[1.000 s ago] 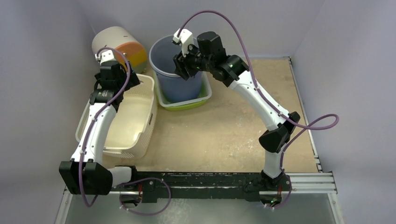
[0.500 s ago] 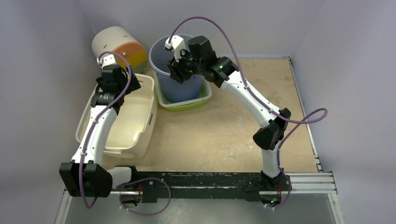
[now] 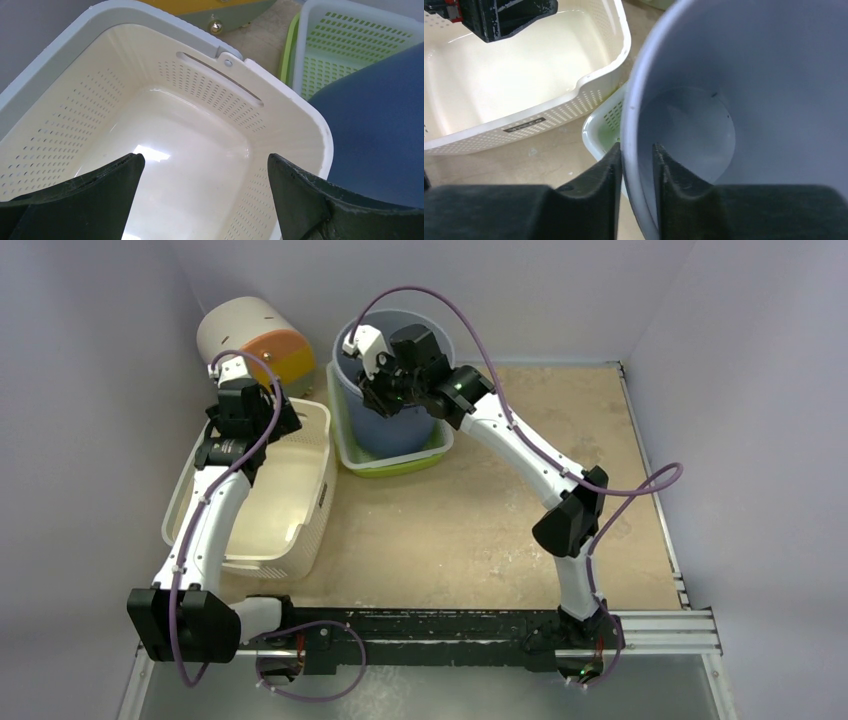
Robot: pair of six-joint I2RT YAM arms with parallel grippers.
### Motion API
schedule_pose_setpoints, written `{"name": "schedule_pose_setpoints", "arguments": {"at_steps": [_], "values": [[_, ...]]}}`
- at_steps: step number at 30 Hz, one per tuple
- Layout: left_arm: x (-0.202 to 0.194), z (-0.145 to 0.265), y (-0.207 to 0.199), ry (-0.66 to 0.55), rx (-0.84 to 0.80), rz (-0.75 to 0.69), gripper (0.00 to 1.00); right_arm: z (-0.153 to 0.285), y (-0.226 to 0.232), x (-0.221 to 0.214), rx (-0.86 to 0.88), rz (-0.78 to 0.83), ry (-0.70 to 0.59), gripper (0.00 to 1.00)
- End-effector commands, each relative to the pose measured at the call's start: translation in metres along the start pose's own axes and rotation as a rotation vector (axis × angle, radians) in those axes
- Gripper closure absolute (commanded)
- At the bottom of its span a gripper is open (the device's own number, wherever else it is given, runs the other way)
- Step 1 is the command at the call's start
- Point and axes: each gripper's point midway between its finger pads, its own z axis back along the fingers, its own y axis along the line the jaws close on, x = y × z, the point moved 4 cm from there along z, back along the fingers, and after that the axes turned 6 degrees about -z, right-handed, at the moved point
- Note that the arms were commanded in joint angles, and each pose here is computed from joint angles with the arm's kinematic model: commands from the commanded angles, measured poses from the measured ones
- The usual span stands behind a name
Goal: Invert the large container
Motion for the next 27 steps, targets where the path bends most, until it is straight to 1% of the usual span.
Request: {"name": "schedule_pose_setpoints", "arguments": {"at_steps": [1,4,7,9,14,15,16,17,21,27], "values": [[0.013,0.002,-0.001,-0.042,-0.006,-0.007,0.04,0.010,-0.012,0.025,-0.081,0.011,-0.073,0.77],[0.014,0.002,-0.002,-0.043,-0.010,-0.007,0.04,0.016,-0.012,0.034,-0.083,0.015,-0.103,0.83],[0.016,0.001,-0.002,-0.047,-0.010,-0.007,0.04,0.021,-0.011,0.044,-0.075,0.021,-0.134,0.97],[0.015,0.001,-0.002,-0.044,-0.010,-0.010,0.04,0.026,-0.010,0.051,-0.073,0.023,-0.157,1.00],[0.012,0.001,-0.002,-0.036,-0.008,-0.012,0.04,0.034,-0.012,0.062,-0.087,0.033,-0.194,1.00],[0.012,0.001,-0.002,-0.036,-0.009,-0.011,0.04,0.035,-0.013,0.063,-0.093,0.034,-0.198,0.95],[0.011,0.001,-0.002,-0.037,-0.010,-0.011,0.04,0.037,-0.014,0.065,-0.101,0.035,-0.203,0.87],[0.011,0.001,-0.002,-0.036,-0.009,-0.010,0.04,0.038,-0.014,0.066,-0.105,0.036,-0.207,0.85],[0.011,0.000,-0.002,-0.037,-0.010,-0.010,0.04,0.044,-0.016,0.074,-0.118,0.041,-0.230,0.85],[0.010,-0.002,-0.002,-0.033,-0.011,-0.012,0.04,0.063,-0.017,0.094,-0.141,0.048,-0.302,0.84]]}}
